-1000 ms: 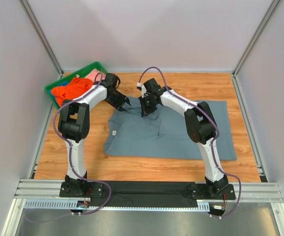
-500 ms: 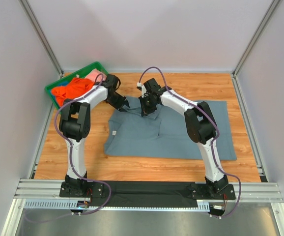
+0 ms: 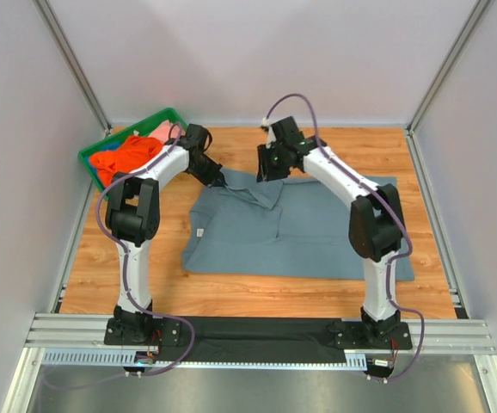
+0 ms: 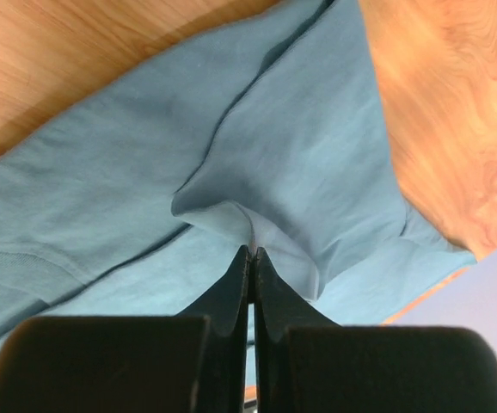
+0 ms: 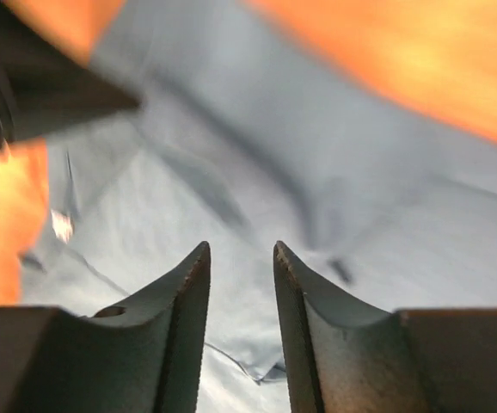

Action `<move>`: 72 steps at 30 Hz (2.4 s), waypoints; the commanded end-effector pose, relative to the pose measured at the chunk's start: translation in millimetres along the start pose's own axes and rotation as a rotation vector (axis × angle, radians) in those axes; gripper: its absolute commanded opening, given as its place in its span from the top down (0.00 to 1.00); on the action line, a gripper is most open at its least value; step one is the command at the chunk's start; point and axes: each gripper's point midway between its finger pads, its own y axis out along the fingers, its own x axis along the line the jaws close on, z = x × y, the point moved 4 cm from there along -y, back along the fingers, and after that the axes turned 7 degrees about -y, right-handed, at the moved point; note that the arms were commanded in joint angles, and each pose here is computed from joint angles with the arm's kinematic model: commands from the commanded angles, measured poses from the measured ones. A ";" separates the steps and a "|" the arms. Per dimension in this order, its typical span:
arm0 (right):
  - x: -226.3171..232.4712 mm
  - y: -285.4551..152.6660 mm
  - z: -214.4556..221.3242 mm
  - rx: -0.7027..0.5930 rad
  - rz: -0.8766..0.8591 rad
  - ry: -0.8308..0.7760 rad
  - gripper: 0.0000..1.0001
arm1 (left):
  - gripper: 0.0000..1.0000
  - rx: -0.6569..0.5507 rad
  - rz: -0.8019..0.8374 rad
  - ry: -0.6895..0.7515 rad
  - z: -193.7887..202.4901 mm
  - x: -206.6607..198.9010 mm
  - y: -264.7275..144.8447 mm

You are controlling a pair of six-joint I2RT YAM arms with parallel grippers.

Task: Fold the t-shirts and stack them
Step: Fold the tshirt

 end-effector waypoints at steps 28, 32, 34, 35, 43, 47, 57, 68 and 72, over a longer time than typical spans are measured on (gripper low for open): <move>-398.6 -119.4 54.5 -0.083 0.992 1.099 0.59 | 1.00 0.047 0.094 0.147 9.2 -28.2 -51.1; -416.4 -116.4 62.1 -0.090 1.010 1.127 0.59 | 1.00 0.057 0.087 0.143 9.6 -26.0 -46.5; -424.4 -118.4 63.3 -0.109 1.015 1.140 0.59 | 1.00 0.057 0.081 0.144 9.4 -24.4 -44.5; -426.8 -118.1 63.2 -0.116 1.015 1.142 0.59 | 1.00 0.059 0.077 0.143 9.6 -23.0 -43.5; -438.3 -108.2 73.6 -0.108 1.025 1.156 0.59 | 1.00 0.053 0.083 0.146 8.0 -25.0 -41.3; -442.1 -102.4 75.5 -0.110 1.026 1.156 0.59 | 1.00 0.054 0.080 0.150 7.9 -24.4 -40.4; -444.5 -98.2 78.9 -0.104 1.027 1.159 0.66 | 1.00 0.050 0.086 0.155 7.3 -26.6 -41.9; -437.7 -134.2 52.2 -0.197 0.985 1.070 1.00 | 1.00 0.035 0.070 0.172 8.0 -29.9 -61.7; -428.4 -145.1 41.9 -0.221 0.929 0.991 1.00 | 1.00 0.031 0.039 0.183 9.5 -23.7 -72.1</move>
